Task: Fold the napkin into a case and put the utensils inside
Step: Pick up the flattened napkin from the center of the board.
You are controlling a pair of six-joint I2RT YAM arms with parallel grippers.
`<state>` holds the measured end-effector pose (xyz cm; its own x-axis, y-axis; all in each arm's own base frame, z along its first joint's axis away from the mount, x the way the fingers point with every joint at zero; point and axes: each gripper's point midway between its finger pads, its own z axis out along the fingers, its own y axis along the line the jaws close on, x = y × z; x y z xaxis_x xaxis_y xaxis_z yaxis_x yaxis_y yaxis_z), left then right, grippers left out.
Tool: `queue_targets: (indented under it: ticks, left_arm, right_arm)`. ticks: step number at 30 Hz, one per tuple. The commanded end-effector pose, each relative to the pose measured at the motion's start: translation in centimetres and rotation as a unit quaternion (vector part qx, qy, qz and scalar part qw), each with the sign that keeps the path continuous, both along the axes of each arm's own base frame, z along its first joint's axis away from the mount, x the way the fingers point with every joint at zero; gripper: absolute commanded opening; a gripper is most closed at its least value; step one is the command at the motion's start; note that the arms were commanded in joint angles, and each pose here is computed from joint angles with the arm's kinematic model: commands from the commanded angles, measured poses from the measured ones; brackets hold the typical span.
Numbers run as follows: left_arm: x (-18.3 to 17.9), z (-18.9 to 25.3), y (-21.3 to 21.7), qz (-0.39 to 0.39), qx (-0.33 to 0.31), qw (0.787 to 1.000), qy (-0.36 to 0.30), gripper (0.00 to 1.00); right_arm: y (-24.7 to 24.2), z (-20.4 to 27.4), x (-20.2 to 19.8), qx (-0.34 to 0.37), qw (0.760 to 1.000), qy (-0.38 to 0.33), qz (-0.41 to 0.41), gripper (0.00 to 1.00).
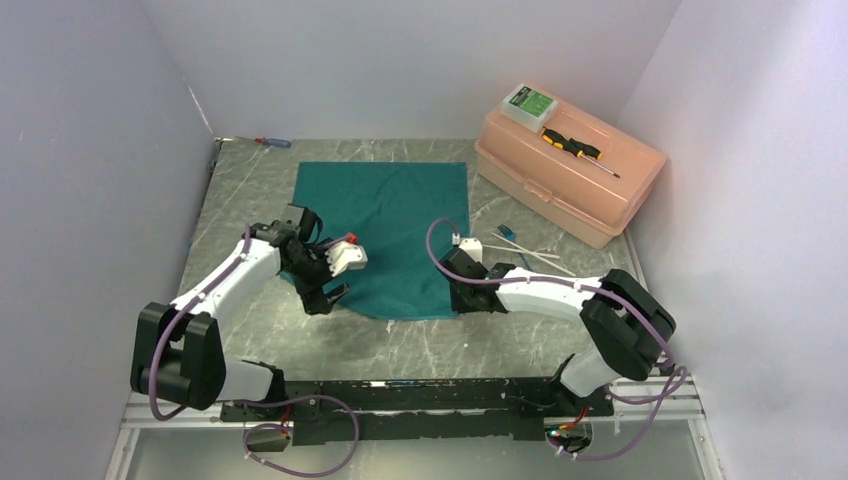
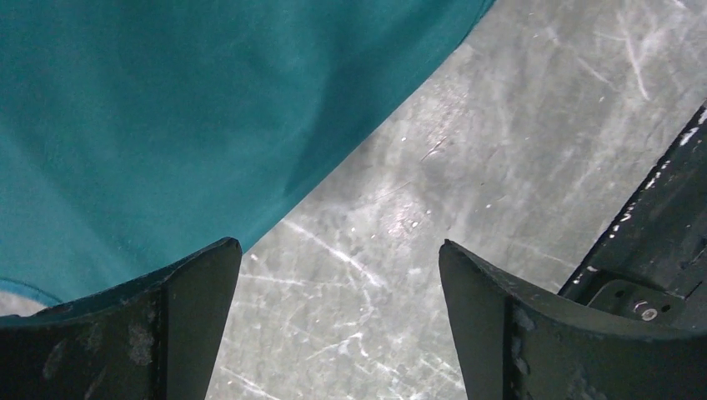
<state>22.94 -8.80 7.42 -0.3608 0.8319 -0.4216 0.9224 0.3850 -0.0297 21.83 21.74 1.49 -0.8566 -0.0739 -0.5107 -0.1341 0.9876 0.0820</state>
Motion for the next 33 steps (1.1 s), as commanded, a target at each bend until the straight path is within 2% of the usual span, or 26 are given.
queue_targets:
  ticks: [1,6,12,18,21,26,33]
  left_arm:
    - [-0.1,0.4,-1.8,-0.002,-0.019,1.0,-0.021,0.94]
    - [0.6,-0.1,-3.5,-0.002,-0.006,0.999,-0.05,0.94]
    - [-1.3,-0.9,-8.3,-0.026,0.004,0.998,-0.063,0.94]
    - [-0.8,-1.7,-10.6,0.002,0.019,0.996,-0.087,0.91]
    - [-1.4,-2.6,-11.4,-0.003,0.016,0.997,-0.071,0.91]
    - [-1.7,-4.9,-10.1,0.0,0.047,0.996,-0.08,0.91]
    - [-0.2,-4.8,-7.3,0.017,0.06,0.992,-0.106,0.94]
  right_arm:
    - [0.2,0.6,1.3,0.027,1.0,0.002,-0.015,0.0]
    - [0.9,4.0,3.3,0.049,0.999,-0.02,-0.013,0.0]
    - [1.9,7.5,5.1,0.08,0.996,-0.026,-0.016,0.0]
    - [2.2,7.7,5.7,0.076,0.997,-0.012,-0.021,0.0]
    - [2.0,7.4,6.0,0.08,0.996,-0.005,-0.032,0.0]
    - [1.2,7.8,7.3,0.094,0.994,-0.008,-0.055,0.0]
    - [0.3,7.2,8.5,0.092,0.993,-0.004,-0.07,0.0]
